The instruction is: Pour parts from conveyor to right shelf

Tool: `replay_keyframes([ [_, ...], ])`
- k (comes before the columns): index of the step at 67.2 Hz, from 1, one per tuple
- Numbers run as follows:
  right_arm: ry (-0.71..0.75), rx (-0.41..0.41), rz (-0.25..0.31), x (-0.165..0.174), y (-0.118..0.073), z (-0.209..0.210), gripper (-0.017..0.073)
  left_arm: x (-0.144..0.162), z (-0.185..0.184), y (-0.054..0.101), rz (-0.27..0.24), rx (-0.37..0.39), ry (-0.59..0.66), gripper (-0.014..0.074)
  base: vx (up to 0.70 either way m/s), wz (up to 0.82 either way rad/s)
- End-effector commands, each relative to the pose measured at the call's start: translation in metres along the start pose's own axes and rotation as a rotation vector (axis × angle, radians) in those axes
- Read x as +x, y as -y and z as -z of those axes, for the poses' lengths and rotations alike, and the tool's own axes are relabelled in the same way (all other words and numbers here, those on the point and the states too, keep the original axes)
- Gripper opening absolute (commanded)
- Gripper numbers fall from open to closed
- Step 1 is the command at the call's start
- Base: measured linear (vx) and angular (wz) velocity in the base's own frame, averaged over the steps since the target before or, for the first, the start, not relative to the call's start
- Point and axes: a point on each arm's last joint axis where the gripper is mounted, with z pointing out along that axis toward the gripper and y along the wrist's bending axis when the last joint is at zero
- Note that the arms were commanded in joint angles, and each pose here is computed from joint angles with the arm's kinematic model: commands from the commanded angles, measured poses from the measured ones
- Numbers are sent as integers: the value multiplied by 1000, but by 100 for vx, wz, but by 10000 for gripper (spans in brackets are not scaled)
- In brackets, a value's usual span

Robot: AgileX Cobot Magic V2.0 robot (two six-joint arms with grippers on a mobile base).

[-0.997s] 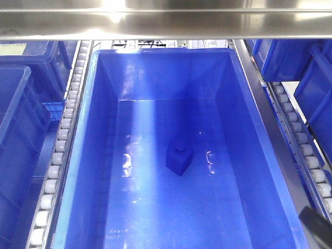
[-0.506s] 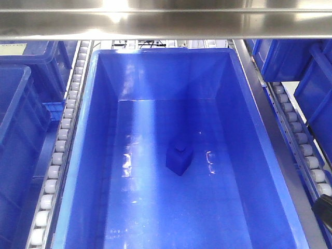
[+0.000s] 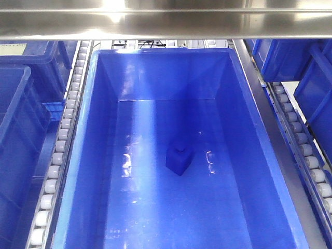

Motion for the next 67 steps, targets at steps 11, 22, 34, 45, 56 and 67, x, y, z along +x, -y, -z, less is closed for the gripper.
replay_keyframes([
  [11, 140, 195, 59, -4, 11, -1, -9, -13, 2, 1, 9, 8, 93, -6, 0, 0],
  [22, 268, 255, 19, 31, 12, -3, -9, -13, 2, 1, 9, 8, 93, -6, 0, 0],
  [34, 323, 286, 15, 49, 12, -1, -9, -13, 2, 1, 9, 8, 93, -6, 0, 0],
  [45, 323, 285, 12, 49, 12, -1, -9, -13, 2, 1, 9, 8, 92, -6, 0, 0],
  [56, 298, 286, 7, 52, 13, -1, -9, -13, 2, 1, 9, 8, 92, -6, 0, 0],
  [67, 281, 287, 4, 53, 13, -2, -9, -13, 2, 1, 9, 8, 92, -6, 0, 0],
])
